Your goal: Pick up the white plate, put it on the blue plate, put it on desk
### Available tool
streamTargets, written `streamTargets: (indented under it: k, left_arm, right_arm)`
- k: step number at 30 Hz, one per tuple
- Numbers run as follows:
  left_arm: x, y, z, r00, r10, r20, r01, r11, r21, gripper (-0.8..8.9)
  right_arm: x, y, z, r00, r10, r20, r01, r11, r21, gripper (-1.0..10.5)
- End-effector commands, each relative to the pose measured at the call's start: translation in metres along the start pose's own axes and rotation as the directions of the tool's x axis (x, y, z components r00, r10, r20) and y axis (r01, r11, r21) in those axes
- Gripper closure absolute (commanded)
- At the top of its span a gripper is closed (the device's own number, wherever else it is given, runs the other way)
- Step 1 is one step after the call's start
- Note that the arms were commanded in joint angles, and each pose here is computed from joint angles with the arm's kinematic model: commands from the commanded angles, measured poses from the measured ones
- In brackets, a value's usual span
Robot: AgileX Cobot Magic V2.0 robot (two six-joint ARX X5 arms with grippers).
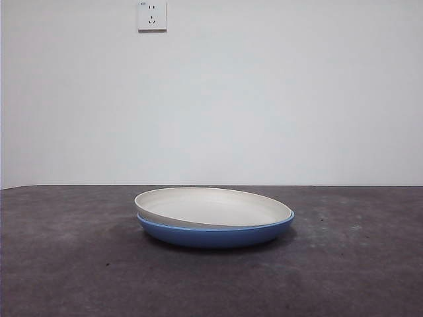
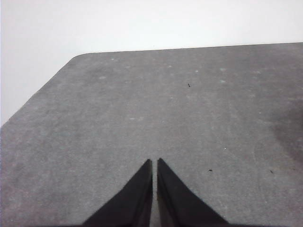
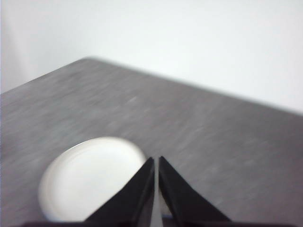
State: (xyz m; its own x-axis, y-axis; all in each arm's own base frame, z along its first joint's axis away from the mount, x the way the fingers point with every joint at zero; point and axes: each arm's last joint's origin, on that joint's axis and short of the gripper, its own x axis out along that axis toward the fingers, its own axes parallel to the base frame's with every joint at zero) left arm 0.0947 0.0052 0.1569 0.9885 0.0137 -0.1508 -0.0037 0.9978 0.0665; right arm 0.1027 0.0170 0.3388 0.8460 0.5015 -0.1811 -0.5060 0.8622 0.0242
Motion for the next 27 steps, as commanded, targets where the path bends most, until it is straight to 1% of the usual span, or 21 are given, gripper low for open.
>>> streamTargets:
  k: [1, 4, 6, 9, 11, 14, 18, 19, 21, 25, 27]
  left_arm:
    - [0.002, 0.000, -0.007, 1.000, -0.001, -0.027, 0.001, 1.000, -0.012, 7.95]
    - [0.002, 0.000, -0.007, 1.000, -0.001, -0.026, 0.001, 1.000, -0.012, 7.95]
    - [0.002, 0.000, -0.007, 1.000, -0.001, -0.027, 0.001, 1.000, -0.012, 7.95]
    - [0.002, 0.000, -0.007, 1.000, -0.001, -0.027, 0.001, 1.000, -0.012, 7.95]
    - [0.002, 0.000, -0.007, 1.000, -0.001, -0.027, 0.001, 1.000, -0.012, 7.95]
    - [0.002, 0.000, -0.007, 1.000, -0.001, -0.026, 0.001, 1.000, -0.012, 7.95]
    - [0.002, 0.000, -0.007, 1.000, -0.001, -0.026, 0.001, 1.000, -0.012, 7.95]
    - [0.002, 0.000, -0.007, 1.000, -0.001, -0.027, 0.001, 1.000, -0.012, 7.95]
    - [0.002, 0.000, -0.007, 1.000, -0.001, -0.027, 0.001, 1.000, -0.012, 7.95]
    - [0.002, 0.000, -0.007, 1.000, -0.001, -0.026, 0.001, 1.000, -0.012, 7.95]
    - [0.002, 0.000, -0.007, 1.000, -0.001, -0.027, 0.001, 1.000, -0.012, 7.95]
  right_arm:
    - [-0.002, -0.003, -0.022, 0.995, -0.051, 0.089, 0.056, 0.997, -0.054, 9.4]
    - [-0.002, -0.004, -0.048, 0.982, -0.095, 0.162, 0.109, 0.990, -0.084, 9.4]
    - [-0.001, -0.005, -0.064, 0.972, -0.131, 0.193, 0.150, 0.985, -0.088, 9.4]
    - [0.000, -0.006, -0.087, 0.954, -0.191, 0.231, 0.212, 0.975, -0.067, 9.4]
    - [0.003, -0.008, -0.103, 0.940, -0.236, 0.245, 0.251, 0.968, -0.032, 9.4]
    - [0.006, -0.010, -0.122, 0.928, -0.280, 0.247, 0.288, 0.958, 0.004, 9.4]
    - [0.011, -0.011, -0.141, 0.929, -0.282, 0.240, 0.285, 0.958, 0.023, 9.4]
    - [0.012, -0.012, -0.146, 0.927, -0.293, 0.236, 0.293, 0.955, 0.037, 9.4]
    - [0.014, -0.013, -0.154, 0.921, -0.319, 0.222, 0.313, 0.948, 0.065, 9.4]
    - [0.017, -0.016, -0.168, 0.902, -0.383, 0.198, 0.363, 0.923, 0.127, 9.4]
    - [0.017, -0.017, -0.171, 0.896, -0.405, 0.181, 0.383, 0.912, 0.146, 9.4]
